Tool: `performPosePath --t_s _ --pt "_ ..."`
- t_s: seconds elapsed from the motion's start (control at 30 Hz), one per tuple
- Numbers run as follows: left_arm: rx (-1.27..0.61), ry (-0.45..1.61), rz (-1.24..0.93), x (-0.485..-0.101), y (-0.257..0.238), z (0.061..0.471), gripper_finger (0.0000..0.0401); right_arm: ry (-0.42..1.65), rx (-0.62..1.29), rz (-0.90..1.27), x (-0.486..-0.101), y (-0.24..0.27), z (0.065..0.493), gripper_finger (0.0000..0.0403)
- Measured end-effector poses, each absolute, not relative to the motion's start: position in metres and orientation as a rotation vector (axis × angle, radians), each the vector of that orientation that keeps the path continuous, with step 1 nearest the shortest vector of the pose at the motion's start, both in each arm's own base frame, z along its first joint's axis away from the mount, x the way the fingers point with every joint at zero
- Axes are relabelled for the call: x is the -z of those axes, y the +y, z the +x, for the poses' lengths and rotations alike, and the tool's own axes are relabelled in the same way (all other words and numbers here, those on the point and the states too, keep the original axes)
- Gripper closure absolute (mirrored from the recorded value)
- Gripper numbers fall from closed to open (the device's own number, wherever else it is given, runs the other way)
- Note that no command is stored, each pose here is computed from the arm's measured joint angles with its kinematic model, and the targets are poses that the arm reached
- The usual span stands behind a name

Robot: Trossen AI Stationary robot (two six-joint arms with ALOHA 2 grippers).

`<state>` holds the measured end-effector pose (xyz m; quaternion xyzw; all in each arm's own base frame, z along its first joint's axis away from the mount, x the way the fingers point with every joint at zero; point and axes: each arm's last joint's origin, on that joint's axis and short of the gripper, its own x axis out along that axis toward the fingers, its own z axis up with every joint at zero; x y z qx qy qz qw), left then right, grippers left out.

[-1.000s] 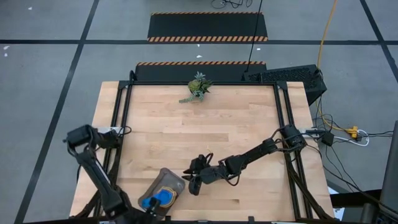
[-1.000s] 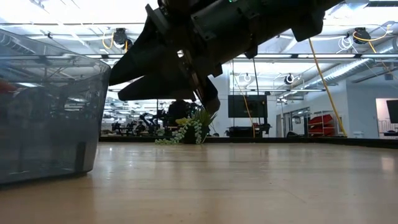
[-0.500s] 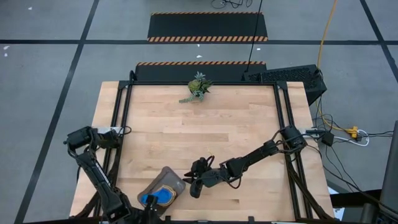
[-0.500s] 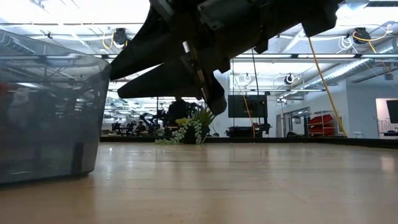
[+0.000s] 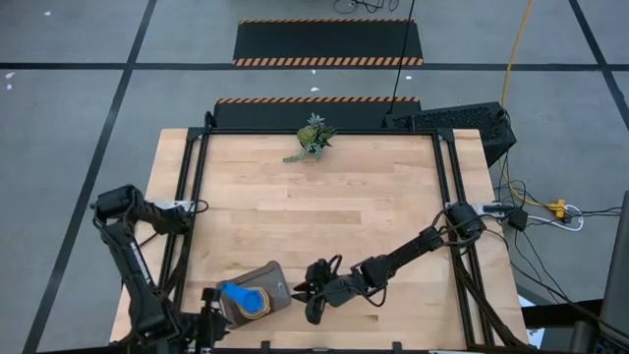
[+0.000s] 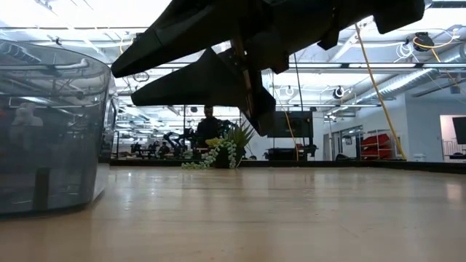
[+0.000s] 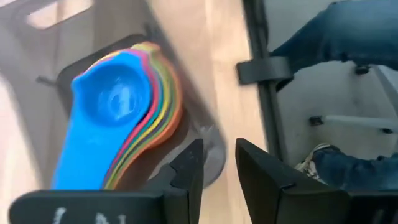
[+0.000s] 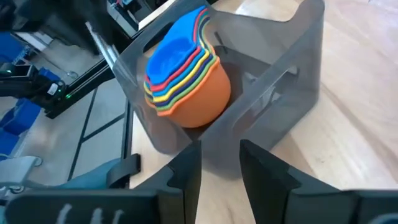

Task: Nest measuring cups in basket
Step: Return to Home Position

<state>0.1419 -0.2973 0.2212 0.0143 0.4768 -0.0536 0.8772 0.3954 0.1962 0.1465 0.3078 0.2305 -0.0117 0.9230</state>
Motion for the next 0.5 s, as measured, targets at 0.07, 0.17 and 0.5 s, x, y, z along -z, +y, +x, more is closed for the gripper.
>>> performPosePath --t_s 0.07,0.17,0.5 --pt "0.082 1.0 0.042 -0.224 -0.293 0.136 0.0304 0.474 0.02 0.639 -0.147 0.199 0.394 0.03" --pt "0.032 1.027 0.053 -0.223 -0.289 0.132 0.0304 0.465 0.01 0.649 -0.148 0.202 0.393 0.03" --pt "-0.041 0.988 0.065 -0.235 -0.276 0.123 0.0304 0.448 0.031 0.652 -0.148 0.204 0.392 0.03"
